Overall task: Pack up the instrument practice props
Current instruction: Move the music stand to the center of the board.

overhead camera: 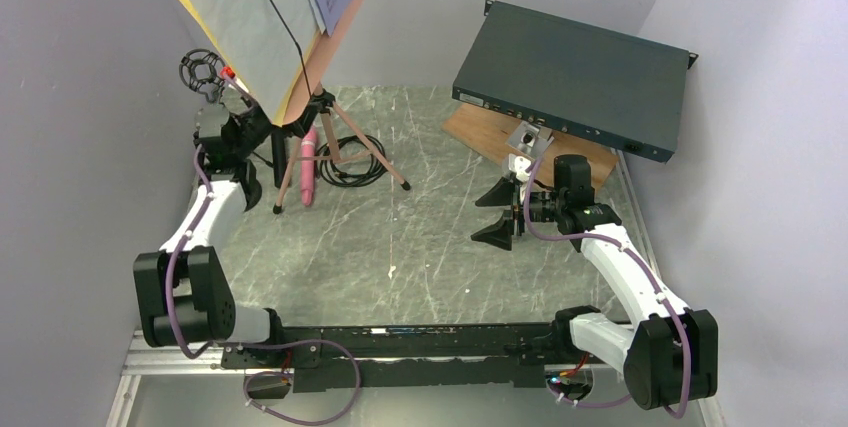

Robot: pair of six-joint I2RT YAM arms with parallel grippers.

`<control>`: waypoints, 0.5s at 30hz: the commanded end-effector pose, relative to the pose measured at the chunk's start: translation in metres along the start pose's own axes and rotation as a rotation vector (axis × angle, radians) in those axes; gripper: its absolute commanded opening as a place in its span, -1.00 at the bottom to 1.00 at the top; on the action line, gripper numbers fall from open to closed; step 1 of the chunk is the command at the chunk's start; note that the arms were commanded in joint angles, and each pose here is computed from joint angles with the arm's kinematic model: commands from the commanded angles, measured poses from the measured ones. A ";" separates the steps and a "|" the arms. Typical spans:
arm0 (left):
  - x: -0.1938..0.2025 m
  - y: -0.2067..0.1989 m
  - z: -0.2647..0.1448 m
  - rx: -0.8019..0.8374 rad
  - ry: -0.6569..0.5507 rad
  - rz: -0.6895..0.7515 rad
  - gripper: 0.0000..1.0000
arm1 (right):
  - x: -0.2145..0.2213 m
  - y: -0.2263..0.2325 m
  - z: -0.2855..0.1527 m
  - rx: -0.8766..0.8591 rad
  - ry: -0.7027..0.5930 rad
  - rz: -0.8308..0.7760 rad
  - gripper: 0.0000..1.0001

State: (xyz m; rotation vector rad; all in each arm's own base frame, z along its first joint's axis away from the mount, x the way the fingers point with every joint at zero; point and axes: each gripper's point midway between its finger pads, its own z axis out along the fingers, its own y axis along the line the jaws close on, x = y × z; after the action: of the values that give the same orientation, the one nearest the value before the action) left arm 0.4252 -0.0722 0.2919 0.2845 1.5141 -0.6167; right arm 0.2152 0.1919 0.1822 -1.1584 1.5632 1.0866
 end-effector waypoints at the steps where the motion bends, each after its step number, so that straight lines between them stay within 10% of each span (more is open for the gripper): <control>1: -0.055 -0.017 0.013 0.117 -0.144 0.131 0.52 | -0.014 -0.002 -0.002 -0.008 -0.023 -0.066 0.74; 15: -0.075 -0.016 0.041 0.231 -0.179 0.109 0.09 | -0.012 -0.005 -0.001 0.001 -0.016 -0.067 0.75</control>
State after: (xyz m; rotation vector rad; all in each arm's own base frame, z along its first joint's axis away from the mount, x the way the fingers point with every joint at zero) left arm 0.4590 -0.0839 0.3404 0.3931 1.3584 -0.6886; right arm 0.2143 0.1915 0.1801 -1.1584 1.5725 1.0908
